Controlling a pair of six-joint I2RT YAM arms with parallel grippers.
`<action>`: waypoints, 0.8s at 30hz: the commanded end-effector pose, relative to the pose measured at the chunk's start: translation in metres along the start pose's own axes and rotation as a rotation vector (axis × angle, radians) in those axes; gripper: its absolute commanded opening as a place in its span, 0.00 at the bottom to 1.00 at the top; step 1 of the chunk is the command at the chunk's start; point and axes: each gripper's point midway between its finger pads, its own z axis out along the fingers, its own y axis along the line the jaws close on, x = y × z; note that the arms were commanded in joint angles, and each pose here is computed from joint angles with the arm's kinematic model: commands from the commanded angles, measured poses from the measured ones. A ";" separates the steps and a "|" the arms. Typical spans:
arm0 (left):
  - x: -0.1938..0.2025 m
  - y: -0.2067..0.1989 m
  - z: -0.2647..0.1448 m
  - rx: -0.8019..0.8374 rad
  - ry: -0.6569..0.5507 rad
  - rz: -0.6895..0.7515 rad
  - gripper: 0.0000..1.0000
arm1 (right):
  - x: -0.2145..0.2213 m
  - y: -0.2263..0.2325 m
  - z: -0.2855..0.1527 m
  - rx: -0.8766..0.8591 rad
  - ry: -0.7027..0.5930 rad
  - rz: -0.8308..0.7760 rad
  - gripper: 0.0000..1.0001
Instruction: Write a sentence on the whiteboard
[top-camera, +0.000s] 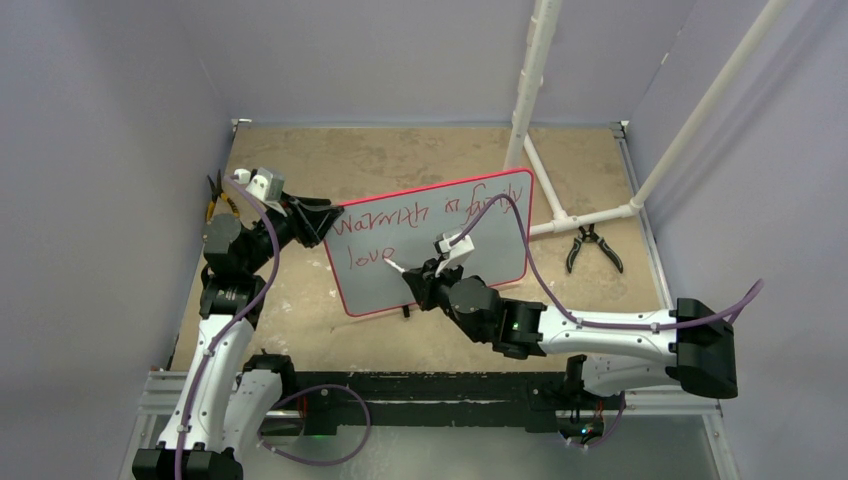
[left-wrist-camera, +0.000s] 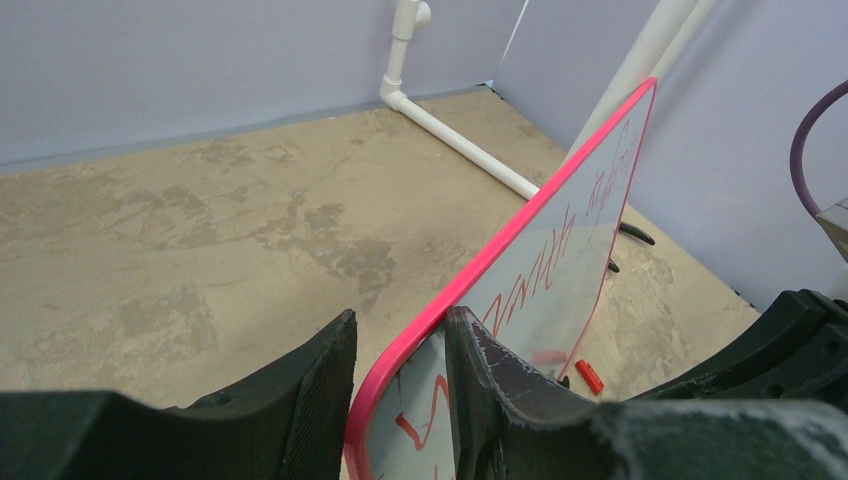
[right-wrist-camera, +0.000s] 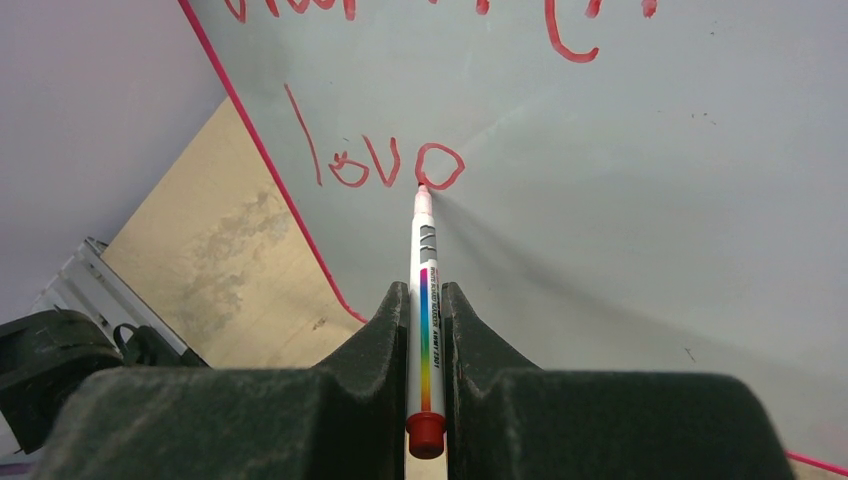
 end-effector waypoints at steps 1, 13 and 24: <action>-0.001 -0.003 0.000 0.017 -0.001 0.005 0.36 | 0.002 -0.014 0.000 0.060 0.005 -0.008 0.00; 0.000 -0.002 0.000 0.013 -0.001 0.002 0.36 | -0.010 -0.027 -0.010 0.110 -0.023 -0.002 0.00; -0.001 -0.002 0.000 0.014 -0.002 0.003 0.36 | -0.023 -0.019 -0.023 0.020 -0.060 0.003 0.00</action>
